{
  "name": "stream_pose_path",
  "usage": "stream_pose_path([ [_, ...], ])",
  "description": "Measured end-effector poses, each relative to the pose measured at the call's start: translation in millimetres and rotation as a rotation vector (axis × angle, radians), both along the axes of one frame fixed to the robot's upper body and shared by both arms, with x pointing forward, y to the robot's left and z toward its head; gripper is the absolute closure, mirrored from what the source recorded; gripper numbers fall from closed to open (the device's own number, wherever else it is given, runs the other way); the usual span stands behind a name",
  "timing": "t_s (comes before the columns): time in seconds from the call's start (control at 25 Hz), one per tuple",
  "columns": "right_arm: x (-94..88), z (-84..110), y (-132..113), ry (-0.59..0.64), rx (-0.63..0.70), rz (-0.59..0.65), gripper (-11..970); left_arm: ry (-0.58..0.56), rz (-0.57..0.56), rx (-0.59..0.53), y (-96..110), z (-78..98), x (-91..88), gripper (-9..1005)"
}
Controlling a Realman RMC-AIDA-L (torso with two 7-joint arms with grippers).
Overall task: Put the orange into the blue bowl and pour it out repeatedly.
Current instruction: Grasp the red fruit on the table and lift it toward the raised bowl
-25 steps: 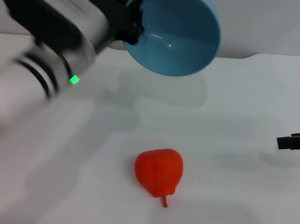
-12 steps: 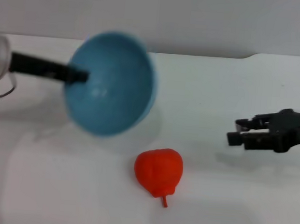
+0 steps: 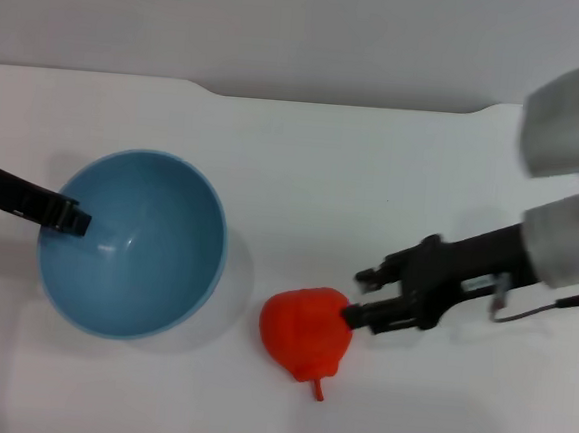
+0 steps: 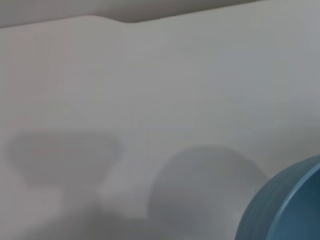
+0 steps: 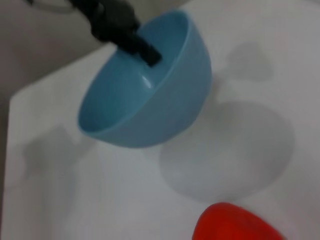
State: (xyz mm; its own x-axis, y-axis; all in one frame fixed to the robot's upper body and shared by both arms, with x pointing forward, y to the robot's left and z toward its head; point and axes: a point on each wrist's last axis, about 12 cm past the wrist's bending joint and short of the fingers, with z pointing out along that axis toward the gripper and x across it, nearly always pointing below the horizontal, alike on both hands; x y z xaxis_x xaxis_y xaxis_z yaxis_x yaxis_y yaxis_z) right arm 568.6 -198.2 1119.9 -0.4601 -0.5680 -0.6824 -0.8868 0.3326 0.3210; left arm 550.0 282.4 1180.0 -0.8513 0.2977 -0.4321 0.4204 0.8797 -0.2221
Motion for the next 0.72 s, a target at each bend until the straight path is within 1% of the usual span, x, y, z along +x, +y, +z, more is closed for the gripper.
stream_pose_path([
  [0.08,2.5,-6.8,16,-0.002,-0.041,0.041,432,0.004,-0.002,0.002,0,0.0,-0.9,997],
  [0.24,4.5,-20.6,38,-0.022,-0.114,0.088,446,0.013,0.001,0.005,1,-0.9,-2.4,996],
  [0.4,5.0,-30.2,54,-0.07,-0.128,0.076,460,0.016,0.0,0.006,1,-1.1,-2.9,996],
  [0.52,4.5,-36.8,58,-0.086,-0.134,0.054,471,0.015,-0.003,0.007,0,-1.0,-2.8,997],
  [0.72,5.3,-42.0,54,-0.067,-0.133,0.014,489,0.017,-0.011,0.01,-1,-1.2,-2.3,997],
])
